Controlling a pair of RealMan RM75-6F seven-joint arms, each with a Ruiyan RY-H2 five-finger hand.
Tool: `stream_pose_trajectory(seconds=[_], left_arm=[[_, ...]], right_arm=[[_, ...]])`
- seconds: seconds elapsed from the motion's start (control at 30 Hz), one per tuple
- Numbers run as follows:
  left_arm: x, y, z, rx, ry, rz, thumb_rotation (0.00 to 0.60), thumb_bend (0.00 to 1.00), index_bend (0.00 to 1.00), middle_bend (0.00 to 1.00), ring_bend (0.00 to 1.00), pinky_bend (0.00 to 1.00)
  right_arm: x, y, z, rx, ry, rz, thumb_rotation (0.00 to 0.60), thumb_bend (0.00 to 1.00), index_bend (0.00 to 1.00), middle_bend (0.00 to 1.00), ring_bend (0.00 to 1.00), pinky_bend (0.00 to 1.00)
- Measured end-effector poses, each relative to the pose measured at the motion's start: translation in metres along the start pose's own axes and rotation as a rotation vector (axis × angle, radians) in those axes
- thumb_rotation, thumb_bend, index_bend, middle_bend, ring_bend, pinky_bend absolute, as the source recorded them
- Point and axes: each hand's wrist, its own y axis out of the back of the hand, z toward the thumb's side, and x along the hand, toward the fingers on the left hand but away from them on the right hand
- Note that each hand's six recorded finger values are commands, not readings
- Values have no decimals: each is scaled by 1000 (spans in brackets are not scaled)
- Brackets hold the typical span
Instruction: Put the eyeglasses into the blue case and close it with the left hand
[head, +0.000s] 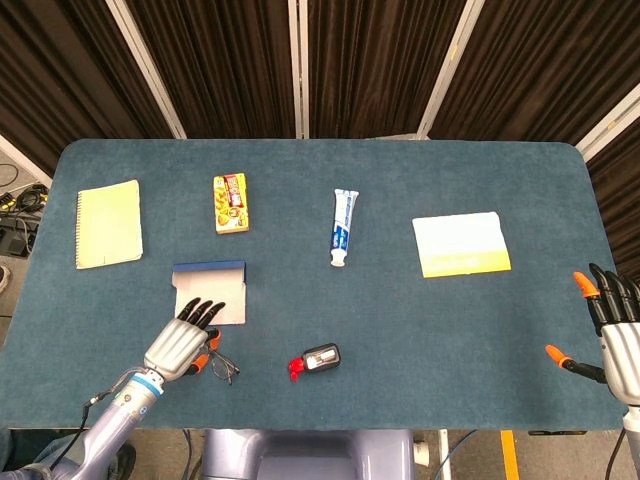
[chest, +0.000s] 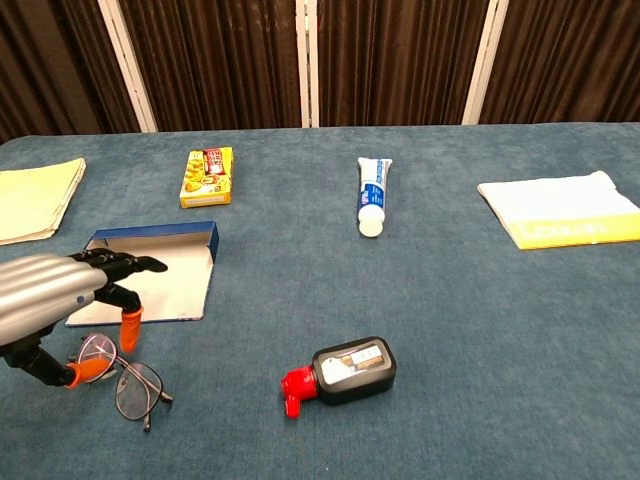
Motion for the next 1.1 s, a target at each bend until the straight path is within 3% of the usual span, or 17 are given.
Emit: stream_pose_trajectory(seconds=[1.1], left_arm=[[5, -5, 5, -23, 9, -6, 600, 441, 602, 0, 0, 0]], right_arm=[[0, 2, -1, -11, 0, -1, 600, 0, 41, 0, 0, 0]])
